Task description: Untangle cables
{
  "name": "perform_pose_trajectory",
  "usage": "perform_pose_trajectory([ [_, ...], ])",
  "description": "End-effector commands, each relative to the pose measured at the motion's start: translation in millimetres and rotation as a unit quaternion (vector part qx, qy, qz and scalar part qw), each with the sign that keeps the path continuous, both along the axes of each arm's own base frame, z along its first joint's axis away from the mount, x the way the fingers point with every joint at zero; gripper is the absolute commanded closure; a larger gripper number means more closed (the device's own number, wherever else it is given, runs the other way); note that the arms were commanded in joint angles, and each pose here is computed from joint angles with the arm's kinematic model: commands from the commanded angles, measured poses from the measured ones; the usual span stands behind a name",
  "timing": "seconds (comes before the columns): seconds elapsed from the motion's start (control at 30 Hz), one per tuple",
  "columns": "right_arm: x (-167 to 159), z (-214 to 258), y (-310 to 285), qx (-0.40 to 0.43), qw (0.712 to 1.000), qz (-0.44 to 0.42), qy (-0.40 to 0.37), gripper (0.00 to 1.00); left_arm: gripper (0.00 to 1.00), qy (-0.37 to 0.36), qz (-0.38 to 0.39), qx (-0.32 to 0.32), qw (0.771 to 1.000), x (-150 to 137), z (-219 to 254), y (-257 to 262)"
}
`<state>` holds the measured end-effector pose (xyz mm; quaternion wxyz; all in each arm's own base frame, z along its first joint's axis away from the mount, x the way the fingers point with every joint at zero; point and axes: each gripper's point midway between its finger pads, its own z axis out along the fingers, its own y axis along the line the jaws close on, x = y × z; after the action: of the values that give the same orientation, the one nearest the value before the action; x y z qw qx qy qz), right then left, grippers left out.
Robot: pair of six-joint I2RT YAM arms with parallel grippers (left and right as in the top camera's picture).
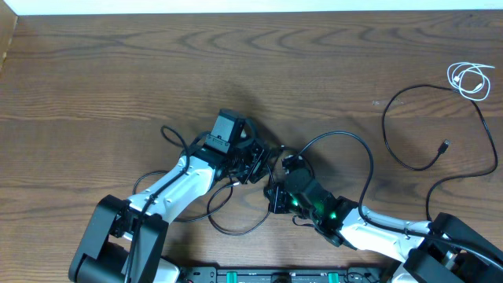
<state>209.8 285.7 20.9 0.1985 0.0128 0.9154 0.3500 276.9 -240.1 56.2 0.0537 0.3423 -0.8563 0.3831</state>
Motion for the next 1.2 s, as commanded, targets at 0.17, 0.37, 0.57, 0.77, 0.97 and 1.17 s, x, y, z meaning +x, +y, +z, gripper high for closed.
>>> perform_pose_trajectory([
  [0.17, 6, -4, -8, -0.011, 1.000, -0.010, -0.004, 0.99, 0.19, -0.165, -0.118, -0.004, 0.979, 19, 21, 11],
  [0.37, 7, -4, -9, -0.011, 1.000, -0.013, -0.004, 0.99, 0.19, -0.220, -0.085, -0.023, 0.972, 45, 56, 52],
  [0.57, 7, -4, -9, -0.011, 1.000, -0.013, -0.005, 0.99, 0.31, -0.206, -0.069, 0.056, 0.975, 43, 38, 98],
  [0.77, 7, -4, -9, -0.011, 1.000, -0.013, -0.005, 0.99, 0.50, -0.068, -0.049, 0.217, 0.973, 0, -13, 156],
  [0.97, 7, -4, -9, -0.010, 1.000, -0.013, -0.005, 0.99, 0.53, -0.028, -0.083, 0.242, 0.966, -29, -15, 166],
  [1.17, 7, -4, -9, -0.010, 1.000, -0.013, -0.005, 0.99, 0.50, 0.008, -0.033, 0.333, 0.942, -37, -17, 201],
])
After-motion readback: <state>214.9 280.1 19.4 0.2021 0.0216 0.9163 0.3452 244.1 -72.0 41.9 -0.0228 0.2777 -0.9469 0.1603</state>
